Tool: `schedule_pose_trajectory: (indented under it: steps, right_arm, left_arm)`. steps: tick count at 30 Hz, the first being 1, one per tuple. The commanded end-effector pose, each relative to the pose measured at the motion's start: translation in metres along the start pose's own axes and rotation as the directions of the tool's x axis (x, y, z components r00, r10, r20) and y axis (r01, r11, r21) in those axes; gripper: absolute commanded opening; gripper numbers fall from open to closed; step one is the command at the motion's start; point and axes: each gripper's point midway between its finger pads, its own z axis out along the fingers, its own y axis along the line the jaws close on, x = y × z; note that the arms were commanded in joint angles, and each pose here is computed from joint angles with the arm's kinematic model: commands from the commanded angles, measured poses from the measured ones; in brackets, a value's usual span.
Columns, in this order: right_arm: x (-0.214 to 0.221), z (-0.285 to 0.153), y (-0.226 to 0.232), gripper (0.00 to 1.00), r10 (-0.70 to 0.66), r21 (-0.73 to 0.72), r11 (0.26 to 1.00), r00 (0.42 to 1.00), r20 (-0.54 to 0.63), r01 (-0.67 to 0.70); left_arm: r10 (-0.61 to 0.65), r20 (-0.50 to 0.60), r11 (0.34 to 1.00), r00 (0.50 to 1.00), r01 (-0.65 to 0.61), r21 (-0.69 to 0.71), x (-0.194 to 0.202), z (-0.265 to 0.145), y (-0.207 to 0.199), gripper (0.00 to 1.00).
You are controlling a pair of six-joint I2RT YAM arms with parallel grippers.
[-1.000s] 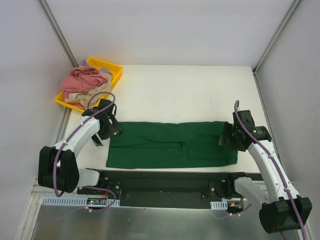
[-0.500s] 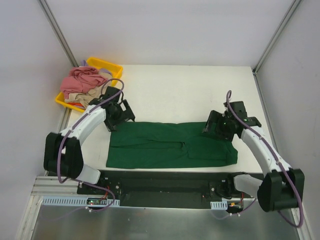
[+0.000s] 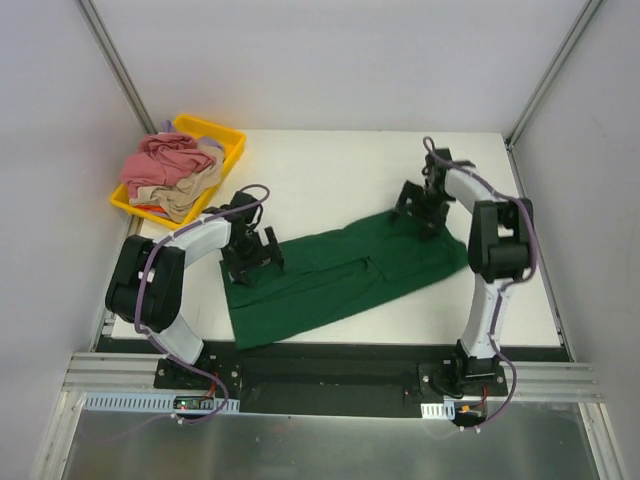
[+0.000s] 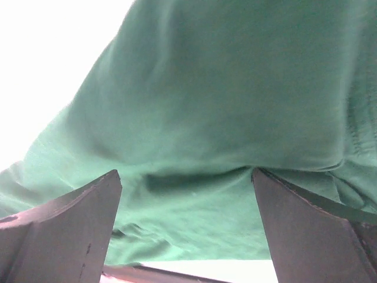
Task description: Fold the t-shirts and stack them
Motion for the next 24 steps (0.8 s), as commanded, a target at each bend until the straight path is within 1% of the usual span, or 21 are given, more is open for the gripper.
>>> schedule_pose_trajectory:
  steps: [1, 2, 4, 6, 8, 9, 11, 13, 15, 16, 18, 20, 24]
  right_arm:
    - [-0.109, 0.018, 0.074, 0.96, -0.081, -0.119, 0.989, 0.992, 0.101, 0.093]
    - [-0.126, 0.015, 0.090, 0.96, -0.096, -0.133, 0.985, 0.989, 0.112, 0.110]
    - [-0.153, 0.001, 0.126, 0.96, -0.144, -0.204, 0.963, 0.976, 0.162, 0.176]
    - [-0.177, -0.020, 0.158, 0.96, -0.147, -0.315, 0.921, 0.954, 0.262, 0.229]
    - [-0.181, -0.040, 0.169, 0.96, -0.138, -0.352, 0.901, 0.936, 0.324, 0.254]
    - [-0.182, -0.052, 0.172, 0.96, -0.148, -0.358, 0.888, 0.918, 0.369, 0.288]
    - [-0.169, -0.080, 0.167, 0.96, -0.199, -0.311, 0.881, 0.876, 0.440, 0.357]
    - [-0.150, -0.095, 0.154, 0.96, -0.262, -0.237, 0.887, 0.854, 0.449, 0.396]
    - [-0.124, -0.104, 0.143, 0.96, -0.311, -0.194, 0.890, 0.859, 0.406, 0.414]
    - [-0.106, -0.101, 0.137, 0.96, -0.325, -0.181, 0.895, 0.875, 0.359, 0.407]
    - [-0.069, -0.091, 0.126, 0.96, -0.358, -0.140, 0.904, 0.893, 0.272, 0.405]
    - [-0.026, -0.074, 0.121, 0.96, -0.412, -0.110, 0.892, 0.890, 0.195, 0.437]
    - [0.055, -0.045, 0.122, 0.96, -0.459, -0.149, 0.870, 0.883, 0.100, 0.470]
  left_arm:
    - [0.163, -0.200, 0.974, 0.966, -0.125, 0.189, 0.066, -0.004, -0.039, 0.99]
    - [0.226, -0.233, 0.954, 0.946, -0.166, 0.249, 0.080, -0.009, -0.054, 0.99]
    - [0.322, -0.245, 0.919, 0.915, -0.240, 0.313, 0.096, -0.016, -0.071, 0.99]
    - [0.378, -0.243, 0.890, 0.893, -0.277, 0.363, 0.102, -0.024, -0.079, 0.99]
    - [0.394, -0.213, 0.879, 0.894, -0.299, 0.371, 0.099, -0.031, -0.083, 0.99]
    - [0.400, -0.186, 0.875, 0.898, -0.314, 0.368, 0.095, -0.035, -0.084, 0.99]
    - [0.412, -0.145, 0.866, 0.900, -0.337, 0.369, 0.091, -0.042, -0.086, 0.99]
    - [0.424, -0.109, 0.856, 0.899, -0.358, 0.374, 0.088, -0.047, -0.087, 0.99]
    - [0.444, -0.079, 0.841, 0.893, -0.384, 0.382, 0.084, -0.052, -0.090, 0.99]
    - [0.454, -0.070, 0.835, 0.888, -0.397, 0.382, 0.083, -0.051, -0.091, 0.99]
    - [0.454, -0.059, 0.840, 0.889, -0.406, 0.360, 0.077, -0.045, -0.089, 0.99]
    - [0.438, -0.070, 0.851, 0.896, -0.389, 0.353, 0.074, -0.037, -0.089, 0.99]
    - [0.396, -0.075, 0.860, 0.915, -0.341, 0.380, 0.070, -0.032, -0.092, 0.99]
